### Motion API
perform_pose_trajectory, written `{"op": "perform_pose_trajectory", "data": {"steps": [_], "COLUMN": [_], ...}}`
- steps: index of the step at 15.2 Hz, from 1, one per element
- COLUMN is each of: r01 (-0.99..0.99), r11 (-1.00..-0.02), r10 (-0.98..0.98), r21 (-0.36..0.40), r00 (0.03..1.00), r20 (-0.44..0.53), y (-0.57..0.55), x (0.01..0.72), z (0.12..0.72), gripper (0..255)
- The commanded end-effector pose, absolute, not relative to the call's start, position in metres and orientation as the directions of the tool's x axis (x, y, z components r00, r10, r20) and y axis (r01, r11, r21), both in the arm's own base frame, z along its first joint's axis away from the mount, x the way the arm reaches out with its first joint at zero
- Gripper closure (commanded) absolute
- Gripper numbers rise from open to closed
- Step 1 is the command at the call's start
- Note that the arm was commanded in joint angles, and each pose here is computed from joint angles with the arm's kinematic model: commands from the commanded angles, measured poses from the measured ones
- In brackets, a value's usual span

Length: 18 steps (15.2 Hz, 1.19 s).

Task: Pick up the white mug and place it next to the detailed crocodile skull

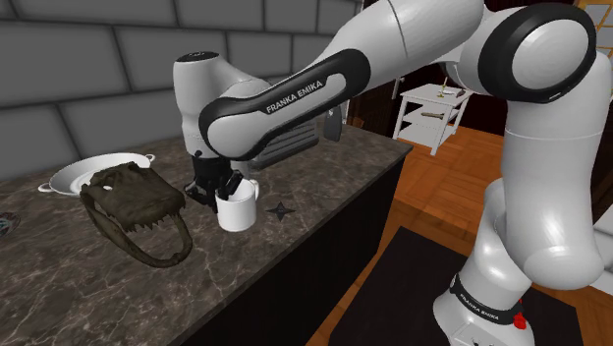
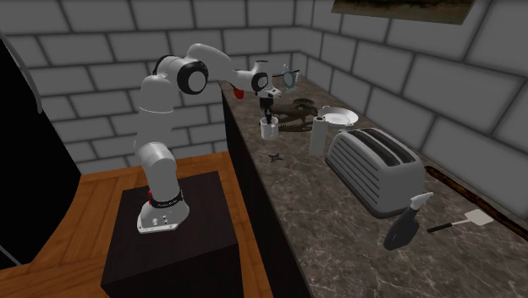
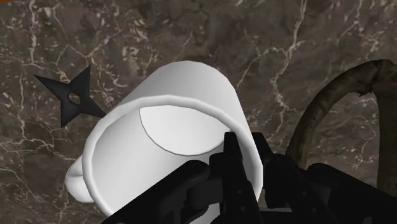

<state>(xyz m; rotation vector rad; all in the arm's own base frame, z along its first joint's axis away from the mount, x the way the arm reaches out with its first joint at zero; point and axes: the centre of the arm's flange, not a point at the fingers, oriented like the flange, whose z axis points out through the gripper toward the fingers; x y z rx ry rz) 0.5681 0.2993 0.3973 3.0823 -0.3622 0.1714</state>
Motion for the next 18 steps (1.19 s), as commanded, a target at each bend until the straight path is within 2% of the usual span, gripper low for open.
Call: {"op": "perform_pose_trajectory", "data": {"steps": [1,6,14,15,18], "r01": [-0.233,-0.233,-0.233,-0.233,-0.233], "r11": [-0.972,-0.972,-0.972,-0.972,-0.972], "r10": [-0.229,-0.229,-0.229,-0.229,-0.229], "r21": [0.020,0.020,0.020,0.020,0.020], "r00": [0.967,0.967,0.967,0.967,0.967], "r20": [0.114,0.114,0.114,0.114,0.114], "y": [0.299,0.299,0.299,0.299,0.299], "x": [0.568,0.568,0.568,0.568,0.568], "z": [0.389,0.358,0.358,0.358,0.358], "gripper": [255,255,255,0,0]}}
